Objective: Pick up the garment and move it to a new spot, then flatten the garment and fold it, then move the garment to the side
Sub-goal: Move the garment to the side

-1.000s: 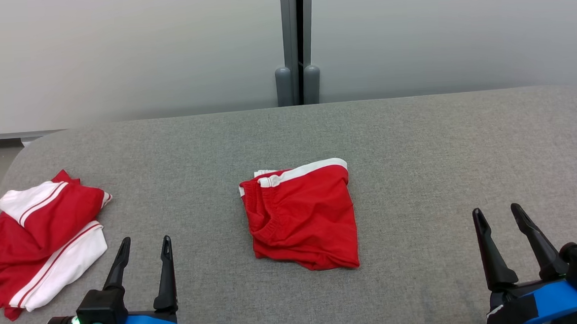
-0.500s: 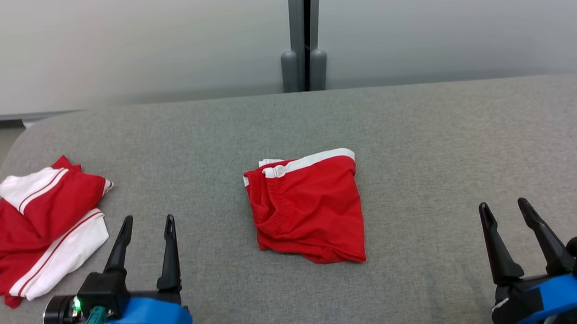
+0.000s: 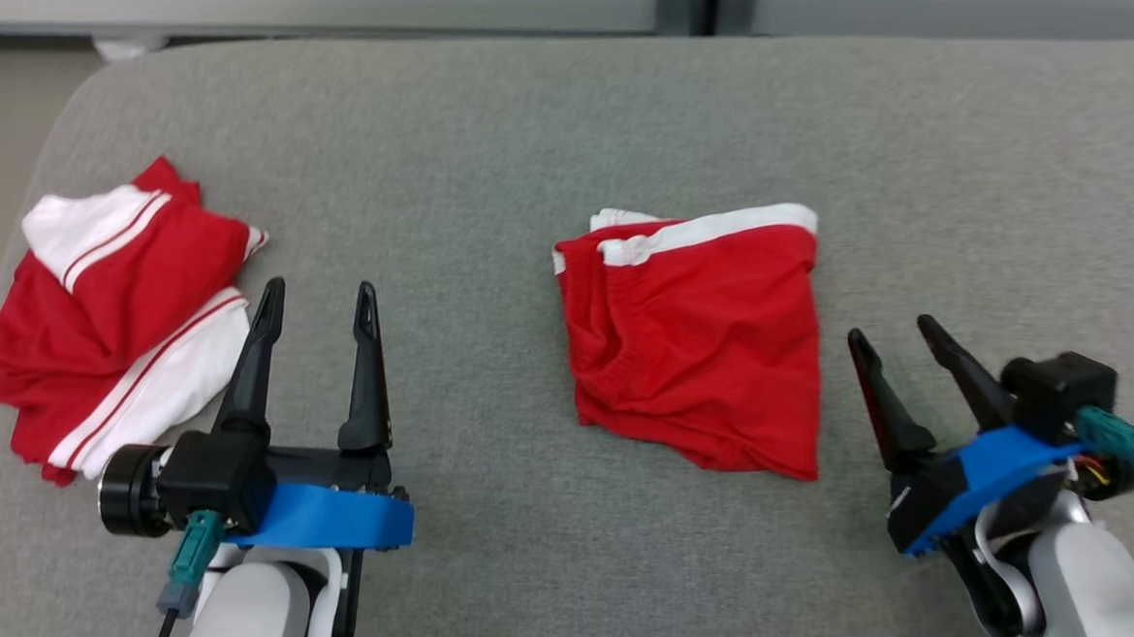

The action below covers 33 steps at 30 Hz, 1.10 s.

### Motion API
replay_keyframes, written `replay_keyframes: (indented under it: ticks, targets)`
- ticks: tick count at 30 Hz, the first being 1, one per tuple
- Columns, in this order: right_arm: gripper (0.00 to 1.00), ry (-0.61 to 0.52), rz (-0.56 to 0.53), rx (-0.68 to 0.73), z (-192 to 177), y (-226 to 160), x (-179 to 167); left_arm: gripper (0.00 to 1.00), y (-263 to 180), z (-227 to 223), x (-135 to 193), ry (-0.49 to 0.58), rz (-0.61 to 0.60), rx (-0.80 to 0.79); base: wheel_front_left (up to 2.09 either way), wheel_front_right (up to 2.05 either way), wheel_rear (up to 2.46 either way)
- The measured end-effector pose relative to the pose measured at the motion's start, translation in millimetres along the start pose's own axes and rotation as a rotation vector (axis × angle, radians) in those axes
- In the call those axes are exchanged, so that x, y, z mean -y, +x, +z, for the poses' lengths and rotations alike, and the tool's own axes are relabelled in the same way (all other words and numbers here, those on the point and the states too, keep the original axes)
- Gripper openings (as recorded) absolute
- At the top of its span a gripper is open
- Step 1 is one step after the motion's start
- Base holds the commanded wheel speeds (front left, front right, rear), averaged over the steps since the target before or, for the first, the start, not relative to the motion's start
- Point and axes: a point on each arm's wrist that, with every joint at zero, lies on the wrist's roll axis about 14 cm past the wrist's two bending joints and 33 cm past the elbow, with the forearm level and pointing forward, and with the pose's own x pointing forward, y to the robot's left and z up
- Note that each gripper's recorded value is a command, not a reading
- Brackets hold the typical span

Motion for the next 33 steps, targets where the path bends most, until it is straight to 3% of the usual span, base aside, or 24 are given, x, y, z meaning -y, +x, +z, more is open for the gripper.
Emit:
replay_keyframes:
  ticks: [8,9,10,11,21,33]
  targets:
    - [1.00,0.067,0.096,-0.208,-65.6,42.5,-28.4,1.00,1.5,-10.3,-17.5,0.013,0.055,-0.026,0.00,0.00,0.00]
    - [0.54,0.070,0.102,-0.219,-67.7,45.8,-29.6,1.00,1.0,-10.9,-18.7,0.013,0.059,-0.027,0.00,0.00,0.00]
    - [0.33,0.071,0.107,-0.223,-68.5,48.2,-31.1,1.00,0.6,-11.2,-20.5,0.016,0.065,-0.028,0.00,0.00,0.00]
    - [0.00,0.070,0.111,-0.225,-68.6,49.3,-32.2,1.00,0.6,-10.9,-21.5,0.017,0.067,-0.027,0.00,0.00,0.00]
    - [0.00,0.045,0.081,-0.178,-58.0,23.1,-17.1,1.00,11.0,-14.0,0.4,0.017,-0.007,-0.020,0.00,0.00,0.00]
    - [0.00,0.016,-0.217,-0.147,-43.9,-62.9,91.0,1.00,43.7,-25.6,103.8,-0.061,-0.305,-0.007,0.00,0.00,0.00]
